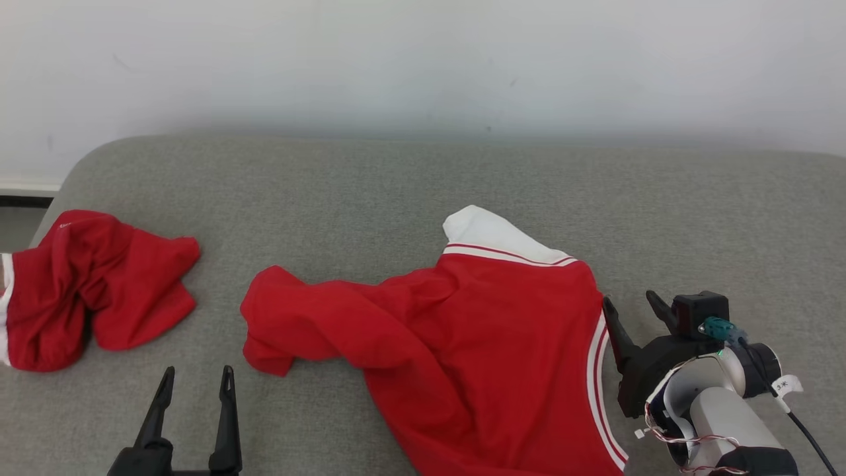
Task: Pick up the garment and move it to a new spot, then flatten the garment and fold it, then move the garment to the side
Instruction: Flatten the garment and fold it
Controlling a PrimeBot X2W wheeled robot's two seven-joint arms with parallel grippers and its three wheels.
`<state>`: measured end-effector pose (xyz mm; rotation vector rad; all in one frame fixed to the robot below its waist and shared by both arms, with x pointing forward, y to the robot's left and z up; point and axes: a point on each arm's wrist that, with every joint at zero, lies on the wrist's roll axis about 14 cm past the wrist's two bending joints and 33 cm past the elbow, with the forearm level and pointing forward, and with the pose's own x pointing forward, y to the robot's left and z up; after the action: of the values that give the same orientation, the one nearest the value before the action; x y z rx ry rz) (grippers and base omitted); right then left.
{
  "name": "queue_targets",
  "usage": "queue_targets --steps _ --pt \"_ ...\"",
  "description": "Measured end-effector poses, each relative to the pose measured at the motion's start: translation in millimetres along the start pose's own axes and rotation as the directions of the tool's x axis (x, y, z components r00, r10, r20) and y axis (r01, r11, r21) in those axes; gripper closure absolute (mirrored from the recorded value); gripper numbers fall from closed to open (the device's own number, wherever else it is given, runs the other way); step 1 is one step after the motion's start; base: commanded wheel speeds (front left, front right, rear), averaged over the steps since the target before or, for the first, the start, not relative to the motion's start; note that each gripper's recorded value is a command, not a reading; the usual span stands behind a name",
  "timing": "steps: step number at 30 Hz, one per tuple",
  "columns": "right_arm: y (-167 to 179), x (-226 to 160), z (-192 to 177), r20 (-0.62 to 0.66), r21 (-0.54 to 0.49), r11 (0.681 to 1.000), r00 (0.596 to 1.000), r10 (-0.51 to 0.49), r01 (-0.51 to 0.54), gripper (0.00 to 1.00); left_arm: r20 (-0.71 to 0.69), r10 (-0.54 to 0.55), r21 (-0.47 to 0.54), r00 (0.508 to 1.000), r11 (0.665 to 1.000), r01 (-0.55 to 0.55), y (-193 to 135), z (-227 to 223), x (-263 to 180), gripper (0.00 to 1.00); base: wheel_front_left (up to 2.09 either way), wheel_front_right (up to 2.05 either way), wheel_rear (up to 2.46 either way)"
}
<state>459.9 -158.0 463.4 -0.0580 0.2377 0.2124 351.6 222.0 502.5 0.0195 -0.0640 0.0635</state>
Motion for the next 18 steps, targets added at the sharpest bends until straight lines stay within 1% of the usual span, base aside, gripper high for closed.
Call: queue_targets --steps 4,11,12,15,18 --pt "-0.7 11.3 -27.0 -0.113 0.005 1.0 0.994 0.001 0.0 0.0 -0.014 0.016 0.001 1.0 1.0 -0.016 4.3 -4.2 -2.7 0.0 0.0 0.0 0.0" --pt "9.4 21.2 -53.5 -0.218 0.022 1.0 0.976 0.024 -0.02 0.0 -0.023 0.022 -0.008 0.999 1.0 -0.022 4.4 -6.8 -1.4 0.0 0.0 0.0 0.0" --pt "11.3 22.6 -55.8 -0.226 0.03 0.999 0.974 0.028 -0.022 0.09 -0.023 0.021 -0.009 1.0 1.0 -0.021 3.4 -6.9 -0.5 0.0 0.0 0.0 0.0" --pt "16.6 27.8 -58.6 -0.239 0.047 0.998 0.97 0.041 -0.03 1.0 -0.032 0.018 -0.013 0.999 1.0 -0.019 1.8 -10.1 0.5 0.0 0.0 0.0 0.0" --pt "15.7 37.1 -48.9 -0.204 0.041 0.999 0.978 0.043 -0.035 1.0 -0.034 0.017 -0.012 0.999 1.0 -0.017 2.6 -10.7 5.2 0.0 0.0 0.0 0.0"
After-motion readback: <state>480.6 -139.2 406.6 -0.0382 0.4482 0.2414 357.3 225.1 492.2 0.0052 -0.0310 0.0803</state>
